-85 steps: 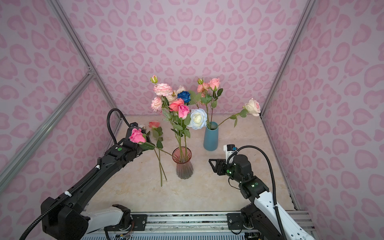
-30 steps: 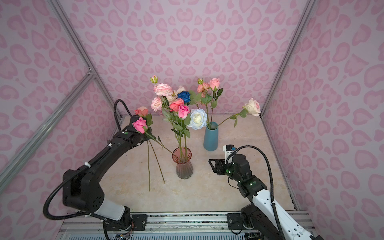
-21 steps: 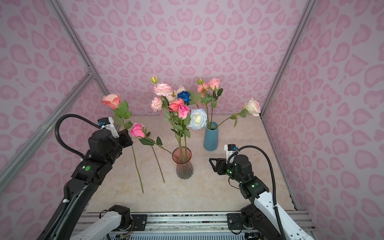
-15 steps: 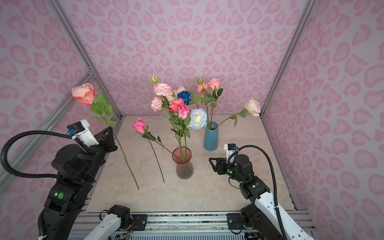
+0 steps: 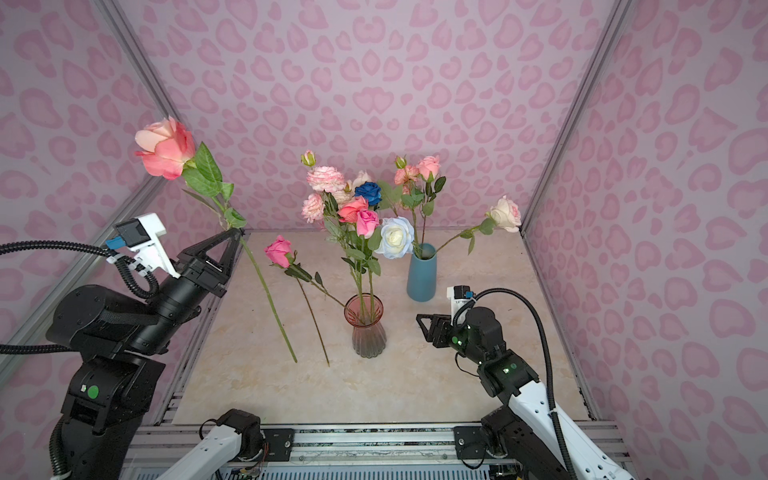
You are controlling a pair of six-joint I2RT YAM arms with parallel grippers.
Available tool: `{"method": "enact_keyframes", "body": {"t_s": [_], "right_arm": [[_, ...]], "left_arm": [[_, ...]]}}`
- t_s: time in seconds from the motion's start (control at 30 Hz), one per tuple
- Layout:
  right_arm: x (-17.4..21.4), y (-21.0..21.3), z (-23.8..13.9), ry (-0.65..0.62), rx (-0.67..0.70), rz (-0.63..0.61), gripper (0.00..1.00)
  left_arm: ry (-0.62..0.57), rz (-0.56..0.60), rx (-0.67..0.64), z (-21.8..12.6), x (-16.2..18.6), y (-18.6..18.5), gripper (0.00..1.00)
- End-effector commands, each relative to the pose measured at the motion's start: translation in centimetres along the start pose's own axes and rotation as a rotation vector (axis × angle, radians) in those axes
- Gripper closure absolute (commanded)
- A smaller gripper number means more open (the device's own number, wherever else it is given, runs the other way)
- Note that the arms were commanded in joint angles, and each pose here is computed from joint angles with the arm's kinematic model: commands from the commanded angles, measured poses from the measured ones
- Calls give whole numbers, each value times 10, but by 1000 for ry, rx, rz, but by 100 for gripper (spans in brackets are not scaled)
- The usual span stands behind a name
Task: Arrange the flowers into the vase
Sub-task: 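Lift the pale pink rose upright with the left gripper over the pink vase, then lower the pale pink rose stem into the pink vase and open the left gripper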
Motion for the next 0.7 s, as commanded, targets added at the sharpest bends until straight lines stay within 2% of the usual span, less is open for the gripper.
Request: {"method": "enact_keyframes", "body": {"t_s": [0.0,0.1,0.23,0.5,0.63,0.67], "right_arm": [[-9,7,2,-28,-26,8,40],[-11,7,5,-28,-28,12,40],[-12,9,3,-36,-33,9,40],[-11,11,0,-37,-47,-4,39],[-8,8,2,-29,-37,-11,39],[-8,8,3,-29,-39,-13,39]], "left_arm": [[-59,13,202,12,-13,-42,97],[-78,48,265,33,-5,-57,97],[-132,119,274,60,5,-63,97],[-199,177,203,97,16,-52,97],[-198,185,179,111,25,-45,97],[-170,187,164,117,39,-37,97]]}}
Point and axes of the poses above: each gripper's point midway between its finger pads, its own z axis out along the fingers, its own y axis along the line the jaws close on, x = y × z, the point moved 3 cm from there along -z, back along the fingers, and after that the axes turned 5 degrees about -z, right-handed, at the moved point
